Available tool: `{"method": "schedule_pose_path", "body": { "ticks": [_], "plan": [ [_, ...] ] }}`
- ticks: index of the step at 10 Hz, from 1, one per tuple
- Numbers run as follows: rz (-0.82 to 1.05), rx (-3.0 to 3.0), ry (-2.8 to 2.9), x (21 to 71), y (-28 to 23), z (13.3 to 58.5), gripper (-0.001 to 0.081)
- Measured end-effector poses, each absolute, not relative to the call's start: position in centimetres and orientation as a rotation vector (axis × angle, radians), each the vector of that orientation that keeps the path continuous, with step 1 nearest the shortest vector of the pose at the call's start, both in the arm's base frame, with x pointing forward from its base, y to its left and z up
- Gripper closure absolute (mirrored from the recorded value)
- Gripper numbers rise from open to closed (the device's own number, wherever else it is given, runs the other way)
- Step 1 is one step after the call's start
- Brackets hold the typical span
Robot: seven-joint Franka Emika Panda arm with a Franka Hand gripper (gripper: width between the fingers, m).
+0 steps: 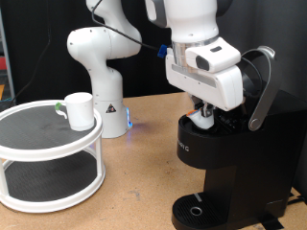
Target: Make a cup of coffee with the keurig machine
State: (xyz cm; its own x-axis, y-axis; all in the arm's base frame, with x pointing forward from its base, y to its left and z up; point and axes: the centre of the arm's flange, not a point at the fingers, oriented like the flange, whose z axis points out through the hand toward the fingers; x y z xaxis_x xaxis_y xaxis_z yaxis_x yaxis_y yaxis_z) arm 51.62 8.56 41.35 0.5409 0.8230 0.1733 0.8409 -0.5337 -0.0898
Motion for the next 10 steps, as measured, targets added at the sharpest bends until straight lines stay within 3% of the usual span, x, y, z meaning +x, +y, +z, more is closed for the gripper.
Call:
{"method": "schedule_pose_path", "body": {
  "ticks": [6,8,9,10],
  "plan": [
    [-0.117,-2.605,-1.414,52.1,8.4,40.7,0.0680],
    [-0.097,-2.594,-1.425,52.1,8.5,39.8,0.0284],
    [-0.100,-2.590,-1.431,52.1,8.5,39.6,0.0284],
    [-0.109,-2.589,-1.432,52.1,8.5,39.6,0.0109]
  ]
}}
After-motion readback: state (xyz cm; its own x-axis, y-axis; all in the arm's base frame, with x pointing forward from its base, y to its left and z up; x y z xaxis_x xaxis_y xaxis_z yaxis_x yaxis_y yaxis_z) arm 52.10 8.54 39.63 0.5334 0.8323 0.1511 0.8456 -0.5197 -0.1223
